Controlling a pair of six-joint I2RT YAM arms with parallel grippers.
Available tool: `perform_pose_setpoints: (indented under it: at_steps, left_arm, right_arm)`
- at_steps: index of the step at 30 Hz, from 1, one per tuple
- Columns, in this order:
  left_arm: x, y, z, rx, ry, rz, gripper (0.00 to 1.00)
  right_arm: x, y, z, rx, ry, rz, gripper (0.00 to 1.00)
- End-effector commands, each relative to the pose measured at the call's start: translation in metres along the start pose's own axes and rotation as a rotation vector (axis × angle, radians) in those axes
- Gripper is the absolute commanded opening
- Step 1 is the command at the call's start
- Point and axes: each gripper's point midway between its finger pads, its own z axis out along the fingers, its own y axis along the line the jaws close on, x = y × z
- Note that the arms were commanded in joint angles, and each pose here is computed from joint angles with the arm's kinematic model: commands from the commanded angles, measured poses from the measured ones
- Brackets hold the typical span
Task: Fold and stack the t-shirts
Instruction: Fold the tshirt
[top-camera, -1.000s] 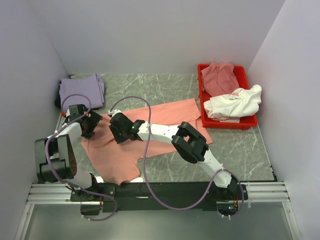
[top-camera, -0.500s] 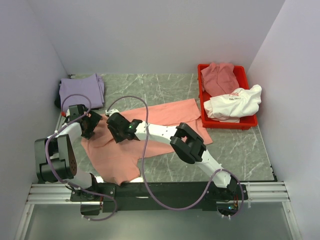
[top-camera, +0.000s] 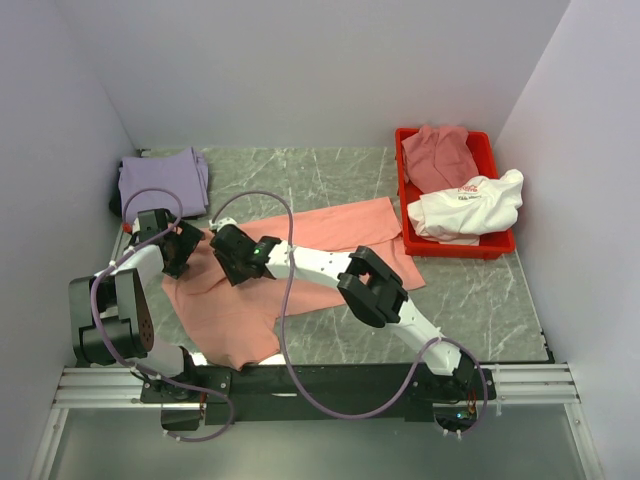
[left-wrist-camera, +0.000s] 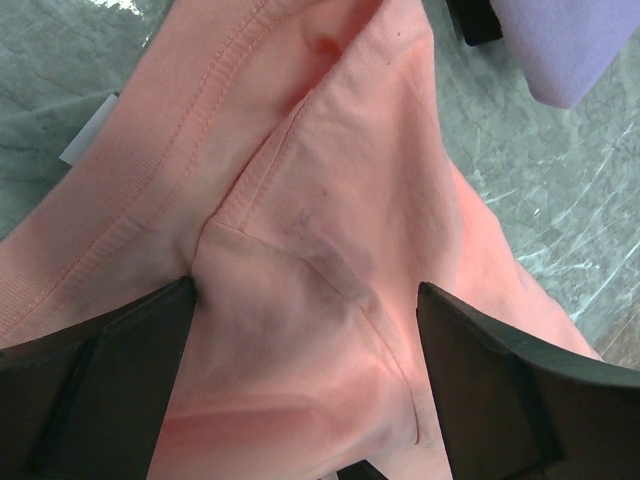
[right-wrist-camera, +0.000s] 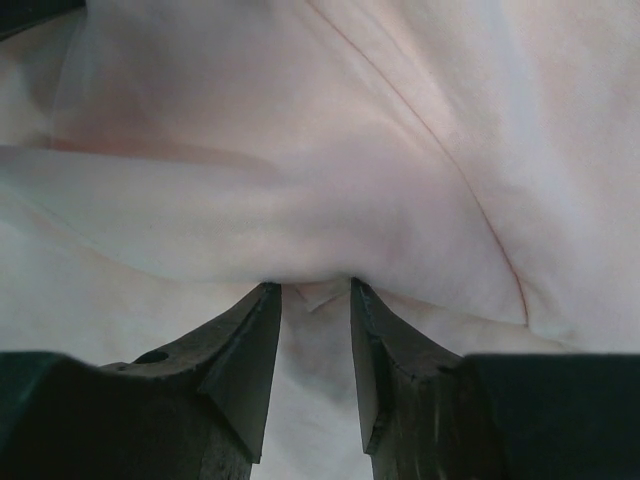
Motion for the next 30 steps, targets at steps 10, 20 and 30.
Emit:
perform_pose_setpoints:
  at_steps: [10, 20, 30]
  left_arm:
    - [0.001, 0.004, 0.001, -0.017, 0.014, 0.023, 0.99]
    - [-0.001, 0.004, 0.002, -0.024, 0.01, 0.026, 1.0]
    - [0.0, 0.005, 0.003, -0.029, 0.015, 0.025, 0.99]
  right_arm:
    - [-0.002, -0.002, 0.002, 0.016, 0.031, -0.023, 0.25]
    - [-0.007, -0.003, -0.002, 0.021, 0.023, -0.018, 0.0]
    - [-0.033, 0.004, -0.036, -0.027, -0.077, -0.027, 0.0]
